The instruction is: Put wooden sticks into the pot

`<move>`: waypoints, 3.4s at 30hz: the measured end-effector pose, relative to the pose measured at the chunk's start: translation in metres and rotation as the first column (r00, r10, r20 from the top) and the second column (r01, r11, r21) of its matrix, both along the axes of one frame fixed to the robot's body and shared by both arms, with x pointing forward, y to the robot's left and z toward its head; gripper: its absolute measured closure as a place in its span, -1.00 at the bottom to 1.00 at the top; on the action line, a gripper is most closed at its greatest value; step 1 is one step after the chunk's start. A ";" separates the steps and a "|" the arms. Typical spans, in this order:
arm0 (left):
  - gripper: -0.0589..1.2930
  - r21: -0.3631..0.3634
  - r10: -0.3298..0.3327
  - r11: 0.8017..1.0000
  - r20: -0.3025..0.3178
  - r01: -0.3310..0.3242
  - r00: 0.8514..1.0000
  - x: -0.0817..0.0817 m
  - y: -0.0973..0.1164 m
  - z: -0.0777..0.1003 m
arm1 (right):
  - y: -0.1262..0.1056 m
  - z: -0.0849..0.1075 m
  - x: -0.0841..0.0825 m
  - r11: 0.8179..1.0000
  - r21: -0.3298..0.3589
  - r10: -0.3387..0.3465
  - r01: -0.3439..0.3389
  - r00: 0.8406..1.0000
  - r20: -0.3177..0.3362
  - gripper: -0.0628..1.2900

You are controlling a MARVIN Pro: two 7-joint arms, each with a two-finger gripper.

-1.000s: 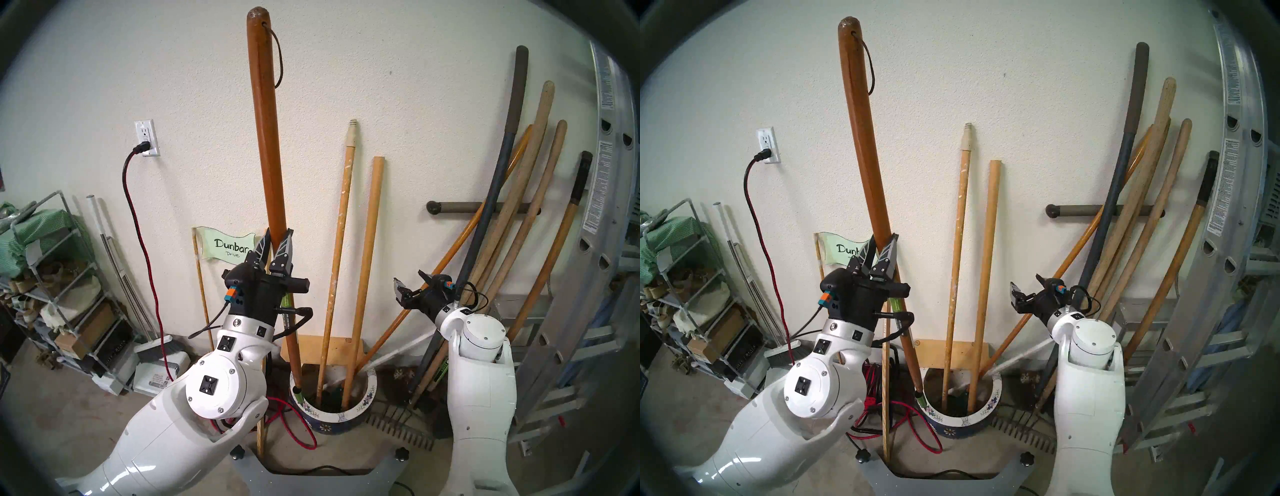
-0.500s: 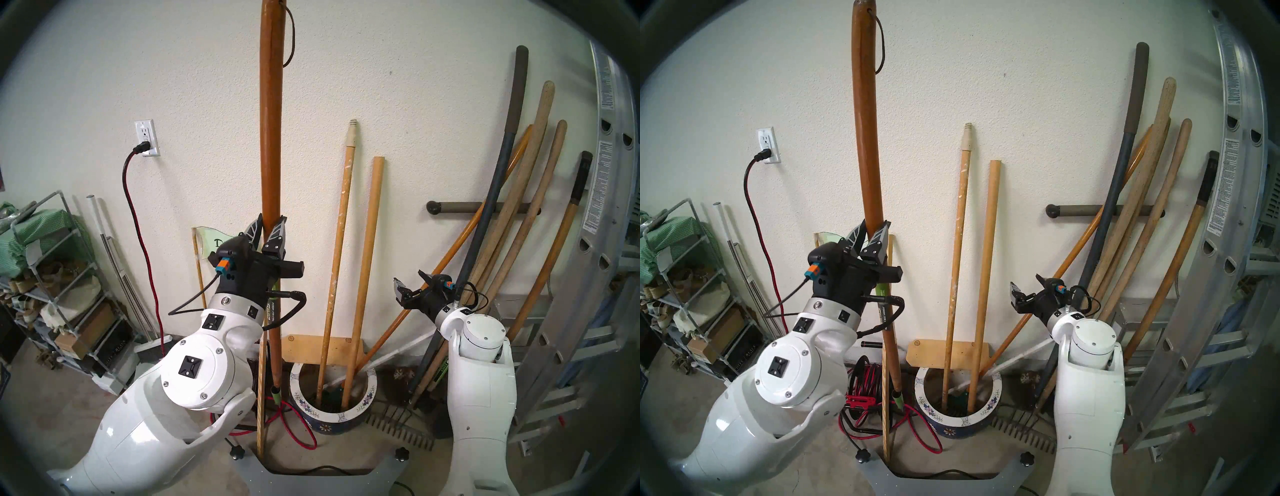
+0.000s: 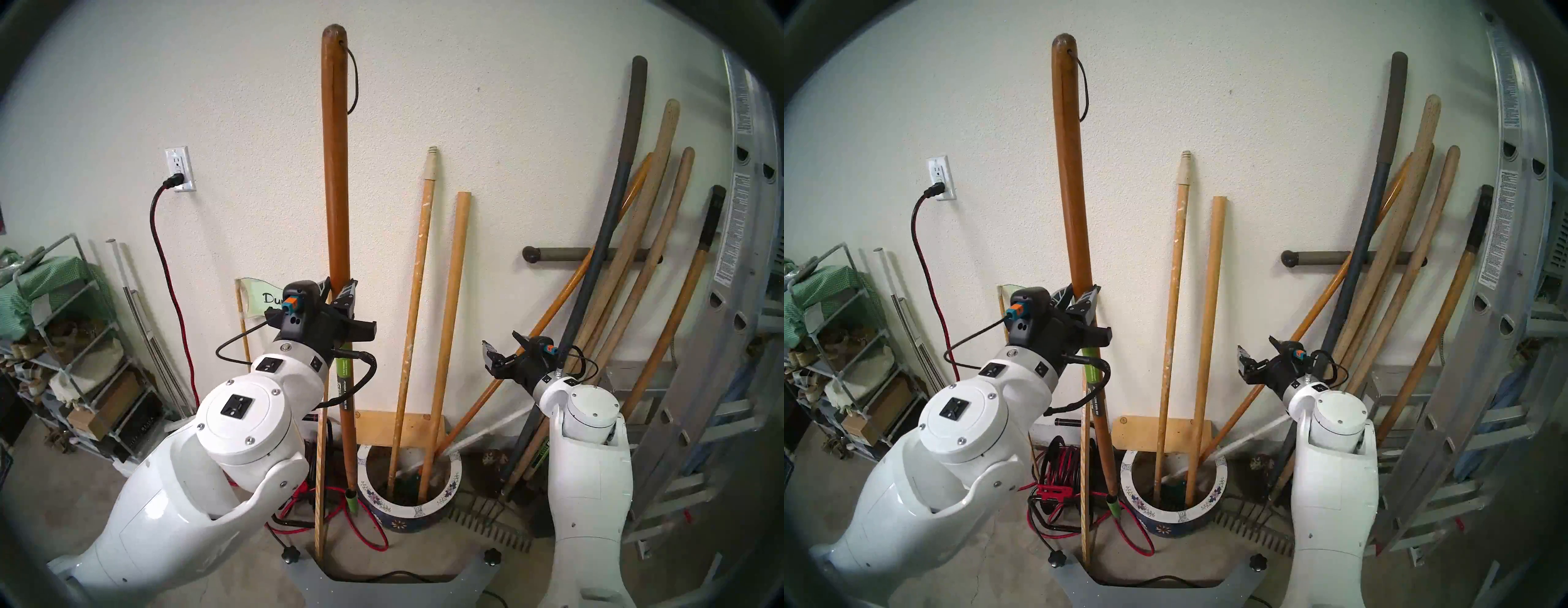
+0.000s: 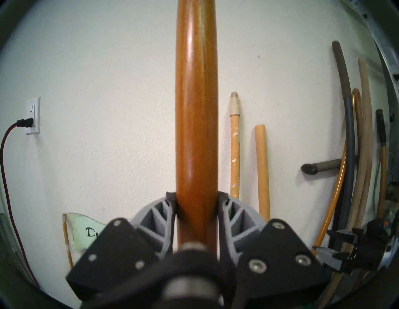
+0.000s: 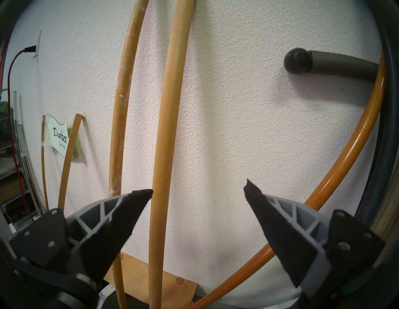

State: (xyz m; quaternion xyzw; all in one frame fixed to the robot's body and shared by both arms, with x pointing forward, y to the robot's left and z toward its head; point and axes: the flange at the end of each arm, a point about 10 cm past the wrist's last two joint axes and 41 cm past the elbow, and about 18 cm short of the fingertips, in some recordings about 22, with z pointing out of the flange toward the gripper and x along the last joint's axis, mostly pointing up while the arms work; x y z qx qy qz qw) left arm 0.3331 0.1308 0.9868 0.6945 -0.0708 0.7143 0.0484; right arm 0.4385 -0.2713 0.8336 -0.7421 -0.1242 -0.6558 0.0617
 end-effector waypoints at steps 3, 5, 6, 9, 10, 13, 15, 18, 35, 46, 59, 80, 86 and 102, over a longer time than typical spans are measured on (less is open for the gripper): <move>0.41 0.029 -0.002 1.000 -0.038 0.004 0.999 0.008 -0.003 -0.007 | 0.000 0.000 0.000 1.000 0.000 0.000 0.000 1.000 0.000 -0.90; 0.41 0.036 -0.006 0.999 -0.048 0.008 0.999 0.010 -0.005 -0.009 | 0.000 0.000 0.000 1.000 0.000 0.000 0.000 1.000 0.000 -0.90; 0.41 0.038 -0.009 0.999 -0.052 0.011 0.999 0.011 -0.007 -0.009 | 0.000 0.000 0.000 1.000 0.000 0.000 0.000 1.000 0.000 -0.90; 0.41 0.039 -0.020 0.999 -0.057 0.022 0.998 0.015 -0.012 -0.010 | 0.000 0.000 0.000 1.000 0.000 0.000 0.000 1.000 0.000 -0.90; 0.41 0.037 -0.022 0.999 -0.056 0.025 0.998 0.016 -0.013 -0.009 | 0.000 0.000 0.000 1.000 0.000 0.000 0.000 1.000 0.000 -0.90; 0.42 0.021 -0.033 0.999 -0.044 0.034 0.998 0.017 -0.018 -0.003 | 0.000 0.000 0.000 1.000 0.000 0.000 0.000 1.000 0.000 -0.90; 0.42 0.010 -0.036 0.999 -0.036 0.036 0.999 0.018 -0.019 0.000 | 0.000 0.000 0.000 1.000 0.000 0.000 0.000 1.000 0.000 -0.90; 0.42 -0.004 -0.035 0.999 -0.021 0.035 0.999 0.021 -0.020 0.007 | 0.000 0.000 0.000 1.000 0.000 0.000 0.000 1.000 0.000 -0.90; 0.42 0.001 -0.044 0.999 -0.002 0.044 0.999 0.044 -0.026 0.008 | 0.000 0.000 0.000 1.000 0.000 0.000 0.000 1.000 0.000 -0.90; 0.42 0.005 -0.072 0.997 -0.023 0.072 0.997 0.060 -0.041 -0.022 | 0.000 0.000 0.000 1.000 0.000 0.000 0.000 1.000 0.000 -0.90; 0.43 -0.014 -0.051 0.999 0.044 0.051 0.998 0.065 -0.040 -0.005 | 0.000 0.000 0.000 1.000 0.000 0.000 0.000 1.000 0.000 -0.90; 0.43 -0.067 -0.078 0.994 0.061 0.082 0.995 0.076 -0.051 -0.032 | 0.000 0.000 0.000 1.000 0.000 0.000 0.000 1.000 0.000 -0.90; 0.43 -0.109 -0.089 0.989 0.093 0.099 0.992 0.073 -0.058 -0.039 | 0.000 0.000 0.000 1.000 0.000 0.000 0.000 1.000 0.000 -0.90; 0.43 -0.071 -0.025 0.997 0.117 0.034 0.993 0.070 -0.048 -0.026 | 0.000 0.000 0.000 1.000 0.000 0.000 0.000 1.000 0.000 -0.90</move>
